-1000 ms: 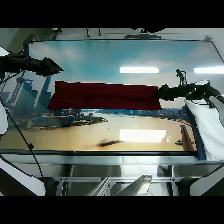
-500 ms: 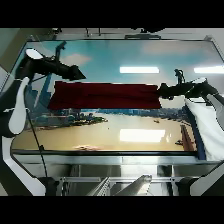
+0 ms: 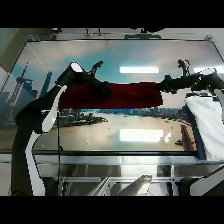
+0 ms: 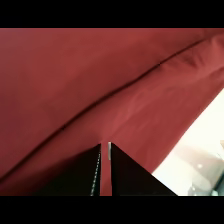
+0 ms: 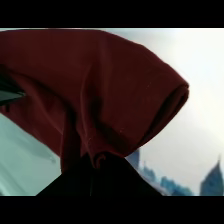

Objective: Fold the shirts.

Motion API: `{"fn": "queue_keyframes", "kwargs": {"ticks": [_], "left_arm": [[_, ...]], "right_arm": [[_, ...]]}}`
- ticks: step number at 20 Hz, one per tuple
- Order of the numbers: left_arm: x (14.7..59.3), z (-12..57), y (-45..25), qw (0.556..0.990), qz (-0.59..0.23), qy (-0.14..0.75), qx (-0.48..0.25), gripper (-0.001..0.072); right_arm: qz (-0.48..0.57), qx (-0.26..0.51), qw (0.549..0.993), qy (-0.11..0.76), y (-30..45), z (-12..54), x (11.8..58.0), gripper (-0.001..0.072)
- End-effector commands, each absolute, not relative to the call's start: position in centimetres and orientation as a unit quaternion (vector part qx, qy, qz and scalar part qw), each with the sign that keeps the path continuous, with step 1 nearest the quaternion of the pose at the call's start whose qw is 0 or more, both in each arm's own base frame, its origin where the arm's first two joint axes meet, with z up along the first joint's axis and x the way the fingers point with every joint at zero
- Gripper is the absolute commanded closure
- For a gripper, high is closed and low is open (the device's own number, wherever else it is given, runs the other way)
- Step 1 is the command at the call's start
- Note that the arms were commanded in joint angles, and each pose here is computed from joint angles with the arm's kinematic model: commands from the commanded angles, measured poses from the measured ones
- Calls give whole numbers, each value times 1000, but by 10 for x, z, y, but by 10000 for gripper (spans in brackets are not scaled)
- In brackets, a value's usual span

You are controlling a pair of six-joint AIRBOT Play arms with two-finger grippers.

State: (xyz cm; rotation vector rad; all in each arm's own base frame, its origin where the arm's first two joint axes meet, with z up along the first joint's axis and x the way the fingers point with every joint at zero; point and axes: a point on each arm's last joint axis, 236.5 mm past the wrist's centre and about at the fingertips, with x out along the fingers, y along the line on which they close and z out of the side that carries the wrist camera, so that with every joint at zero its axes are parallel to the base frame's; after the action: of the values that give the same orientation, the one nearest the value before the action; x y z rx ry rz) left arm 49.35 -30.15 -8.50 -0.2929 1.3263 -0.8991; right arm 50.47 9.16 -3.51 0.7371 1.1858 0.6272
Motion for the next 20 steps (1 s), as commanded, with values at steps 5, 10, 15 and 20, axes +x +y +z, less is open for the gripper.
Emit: {"fn": "queue_keyframes", "kwargs": {"ticks": [5,10,15,20], "left_arm": [[494,-111,-329,685,-371,606,-162,630],[489,-95,-354,672,-393,596,-197,628],[488,9,-324,655,-461,551,-235,630],[502,133,-208,725,-447,471,-229,630]], "right_arm": [[305,332,713,537,99,4,491,693],[310,334,709,538,103,19,485,693],[353,334,696,528,154,61,471,692],[373,404,694,465,282,103,489,693]]}}
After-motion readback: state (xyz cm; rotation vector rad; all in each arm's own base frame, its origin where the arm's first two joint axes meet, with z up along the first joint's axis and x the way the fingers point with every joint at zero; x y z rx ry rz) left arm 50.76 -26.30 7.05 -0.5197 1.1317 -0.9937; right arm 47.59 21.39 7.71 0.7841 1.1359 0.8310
